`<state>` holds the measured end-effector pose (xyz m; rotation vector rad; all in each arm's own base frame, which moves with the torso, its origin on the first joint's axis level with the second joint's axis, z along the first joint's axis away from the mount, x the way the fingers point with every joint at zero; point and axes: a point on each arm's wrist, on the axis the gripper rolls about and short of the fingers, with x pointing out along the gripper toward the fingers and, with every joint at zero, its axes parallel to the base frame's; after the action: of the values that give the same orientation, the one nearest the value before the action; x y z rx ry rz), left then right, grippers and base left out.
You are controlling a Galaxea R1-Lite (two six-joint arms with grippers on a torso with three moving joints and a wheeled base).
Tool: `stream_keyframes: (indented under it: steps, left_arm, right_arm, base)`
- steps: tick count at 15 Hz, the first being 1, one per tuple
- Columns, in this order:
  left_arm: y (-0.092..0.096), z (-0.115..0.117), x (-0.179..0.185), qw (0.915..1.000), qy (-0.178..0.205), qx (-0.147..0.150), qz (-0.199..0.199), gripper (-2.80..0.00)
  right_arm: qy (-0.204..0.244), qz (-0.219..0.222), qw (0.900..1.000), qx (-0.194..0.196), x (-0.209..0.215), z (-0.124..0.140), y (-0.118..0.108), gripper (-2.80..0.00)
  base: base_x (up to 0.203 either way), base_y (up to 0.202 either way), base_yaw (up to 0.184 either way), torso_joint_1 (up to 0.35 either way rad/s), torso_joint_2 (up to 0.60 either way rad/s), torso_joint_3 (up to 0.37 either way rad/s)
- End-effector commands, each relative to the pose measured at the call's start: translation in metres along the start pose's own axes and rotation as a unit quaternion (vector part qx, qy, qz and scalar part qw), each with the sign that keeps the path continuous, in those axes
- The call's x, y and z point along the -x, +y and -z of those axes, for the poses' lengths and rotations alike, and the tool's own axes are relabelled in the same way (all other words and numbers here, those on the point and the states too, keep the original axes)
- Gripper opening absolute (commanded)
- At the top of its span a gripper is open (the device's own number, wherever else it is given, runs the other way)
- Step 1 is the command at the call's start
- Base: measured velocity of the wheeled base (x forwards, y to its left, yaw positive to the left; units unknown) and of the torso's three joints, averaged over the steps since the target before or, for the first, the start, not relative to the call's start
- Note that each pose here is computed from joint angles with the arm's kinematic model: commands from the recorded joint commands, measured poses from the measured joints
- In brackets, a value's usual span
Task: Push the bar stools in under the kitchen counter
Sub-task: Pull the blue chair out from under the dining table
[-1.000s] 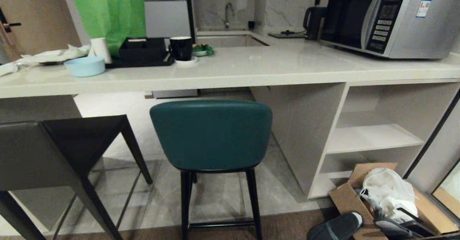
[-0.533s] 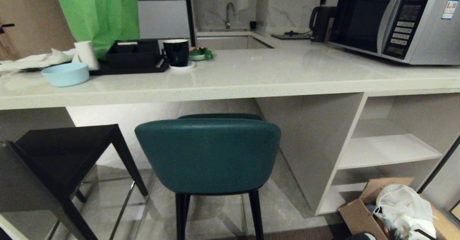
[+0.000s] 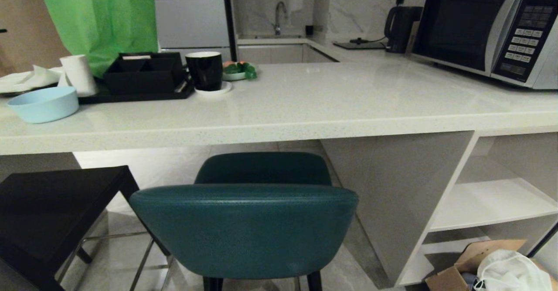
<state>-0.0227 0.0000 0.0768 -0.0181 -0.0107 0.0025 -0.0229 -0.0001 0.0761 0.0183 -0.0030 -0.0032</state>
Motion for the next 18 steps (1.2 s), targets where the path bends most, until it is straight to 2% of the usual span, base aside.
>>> stream_keyframes:
  steps: [1,7,9,10,11,13,14,16,18]
  left_arm:
    - [0.0,0.0,0.0,1.0,0.0,0.0,0.0,-2.8]
    - [0.0,0.0,0.0,1.0,0.001,-0.003,0.0,-2.8]
    - [0.0,0.001,0.0,1.0,0.006,-0.004,0.0,-2.8]
    - [0.0,-0.004,0.002,1.0,-0.002,-0.005,-0.001,-2.8]
    - [0.0,-0.02,0.004,0.9999,-0.015,-0.002,-0.002,-2.8]
    - [-0.001,-0.055,-0.002,0.9998,0.002,0.018,-0.002,-2.8]
    - [-0.001,-0.069,-0.015,0.9991,0.034,0.025,0.001,-2.8]
    - [-0.003,-0.082,-0.049,0.9942,0.103,0.031,0.014,-2.8]
    - [-0.005,-0.081,-0.088,0.9852,0.167,0.032,0.019,-2.8]
  right_arm:
    - [0.0,0.0,1.0,0.0,0.0,0.0,0.0,-2.8]
    - [-0.001,-0.001,1.0,0.005,0.0,0.0,0.0,-2.8]
    - [0.004,0.0,0.999,0.035,0.001,-0.001,0.0,-2.8]
    - [-0.001,0.002,0.999,0.037,0.003,-0.012,0.0,-2.8]
    - [0.0,0.002,1.0,0.026,0.005,-0.029,0.0,-2.8]
    - [0.05,-0.001,0.999,-0.016,-0.006,-0.06,0.001,-2.8]
    - [0.092,-0.005,0.995,-0.03,-0.019,-0.069,0.002,-2.8]
    - [0.183,-0.008,0.982,-0.047,-0.05,-0.075,0.002,-2.8]
    - [0.255,-0.021,0.965,-0.057,-0.078,-0.075,0.004,-2.8]
  base:
    - [0.079,0.0,0.0,0.019,0.01,0.001]
    - [0.0,0.0,0.0,0.004,0.0,0.0]
    - [0.0,0.0,0.0,0.0,0.0,0.0]
    - [0.0,0.0,0.0,0.0,0.0,0.0]
    - [0.0,0.0,0.0,0.0,0.0,0.0]
    - [0.0,0.0,0.0,0.0,0.0,0.0]
    - [0.0,0.0,0.0,0.0,0.0,0.0]
    - [0.0,0.0,0.0,0.0,0.0,0.0]
    - [0.0,0.0,0.0,0.0,0.0,0.0]
